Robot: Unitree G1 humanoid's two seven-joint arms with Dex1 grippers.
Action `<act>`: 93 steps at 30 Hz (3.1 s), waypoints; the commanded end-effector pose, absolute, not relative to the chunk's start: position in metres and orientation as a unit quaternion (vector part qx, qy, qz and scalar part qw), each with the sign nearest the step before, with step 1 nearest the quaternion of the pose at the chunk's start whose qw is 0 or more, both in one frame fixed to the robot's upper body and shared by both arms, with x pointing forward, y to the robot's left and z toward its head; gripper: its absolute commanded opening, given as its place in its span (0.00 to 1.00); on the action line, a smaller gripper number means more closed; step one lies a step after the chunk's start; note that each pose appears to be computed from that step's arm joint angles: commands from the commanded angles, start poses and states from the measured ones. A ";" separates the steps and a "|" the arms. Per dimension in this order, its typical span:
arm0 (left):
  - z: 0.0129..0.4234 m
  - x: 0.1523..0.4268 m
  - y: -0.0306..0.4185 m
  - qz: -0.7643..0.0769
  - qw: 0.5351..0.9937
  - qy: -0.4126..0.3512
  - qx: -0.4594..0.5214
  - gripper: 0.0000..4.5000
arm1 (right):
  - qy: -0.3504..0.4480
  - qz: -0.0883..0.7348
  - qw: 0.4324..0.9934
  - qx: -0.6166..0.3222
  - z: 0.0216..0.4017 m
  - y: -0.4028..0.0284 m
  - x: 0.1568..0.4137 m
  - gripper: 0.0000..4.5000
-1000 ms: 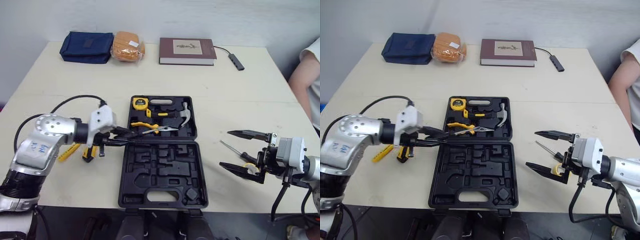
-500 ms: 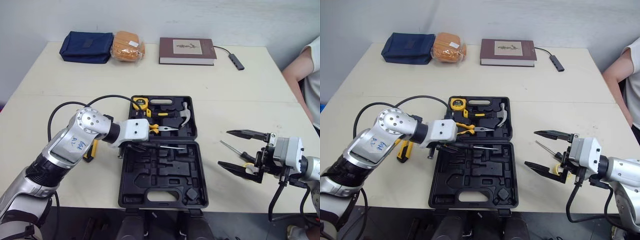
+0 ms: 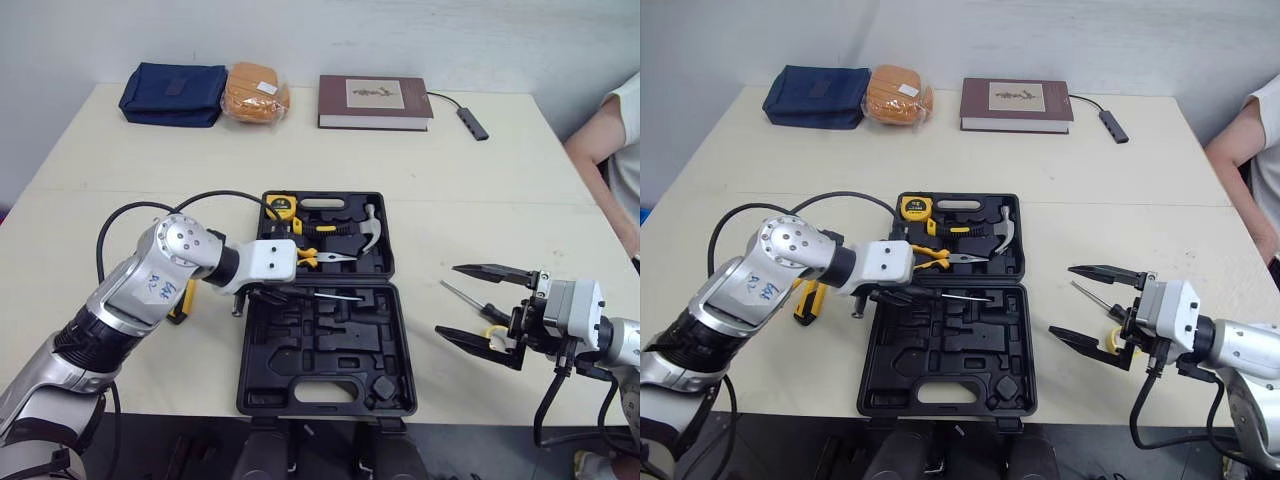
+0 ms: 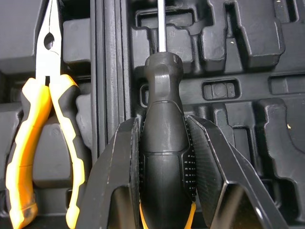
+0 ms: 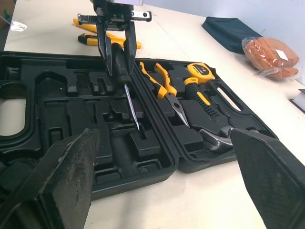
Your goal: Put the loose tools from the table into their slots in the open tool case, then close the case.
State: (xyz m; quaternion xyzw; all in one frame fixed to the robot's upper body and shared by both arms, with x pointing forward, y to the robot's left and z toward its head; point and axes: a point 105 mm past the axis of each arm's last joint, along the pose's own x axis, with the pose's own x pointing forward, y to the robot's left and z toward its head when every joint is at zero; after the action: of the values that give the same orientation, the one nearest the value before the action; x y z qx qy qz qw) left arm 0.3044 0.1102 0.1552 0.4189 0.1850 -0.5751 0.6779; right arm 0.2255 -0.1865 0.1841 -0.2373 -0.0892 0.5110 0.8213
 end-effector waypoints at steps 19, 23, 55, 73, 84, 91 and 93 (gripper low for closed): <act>0.149 0.316 0.097 -0.568 0.670 0.173 0.446 0.19 | -0.111 0.510 0.817 -0.246 0.189 -0.182 0.222 1.00; 0.147 0.317 0.098 -0.562 0.667 0.181 0.455 0.19 | -0.112 0.509 0.817 -0.246 0.189 -0.182 0.222 1.00; 0.209 0.304 0.079 -0.648 0.727 -0.055 0.218 0.29 | -0.104 0.508 0.822 -0.236 0.186 -0.182 0.221 1.00; 0.124 0.313 0.098 -0.618 0.759 0.037 0.201 0.03 | -0.102 0.492 0.832 -0.235 0.181 -0.188 0.224 1.00; 0.110 0.321 0.105 -0.580 0.784 0.103 0.196 0.03 | -0.104 0.493 0.832 -0.234 0.179 -0.187 0.224 1.00; 0.087 0.315 0.113 -0.568 0.767 0.182 0.236 0.03 | -0.106 0.492 0.832 -0.235 0.179 -0.188 0.225 1.00; 0.078 0.315 0.116 -0.555 0.770 0.211 0.234 0.03 | -0.107 0.492 0.832 -0.235 0.179 -0.187 0.226 1.00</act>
State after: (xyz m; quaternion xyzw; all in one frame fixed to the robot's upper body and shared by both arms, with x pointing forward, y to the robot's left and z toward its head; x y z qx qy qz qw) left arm 0.3161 0.0981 0.1192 0.2248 0.1123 -0.5904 0.7670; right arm 0.2265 -0.1895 0.1749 -0.2276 -0.0913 0.4917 0.8355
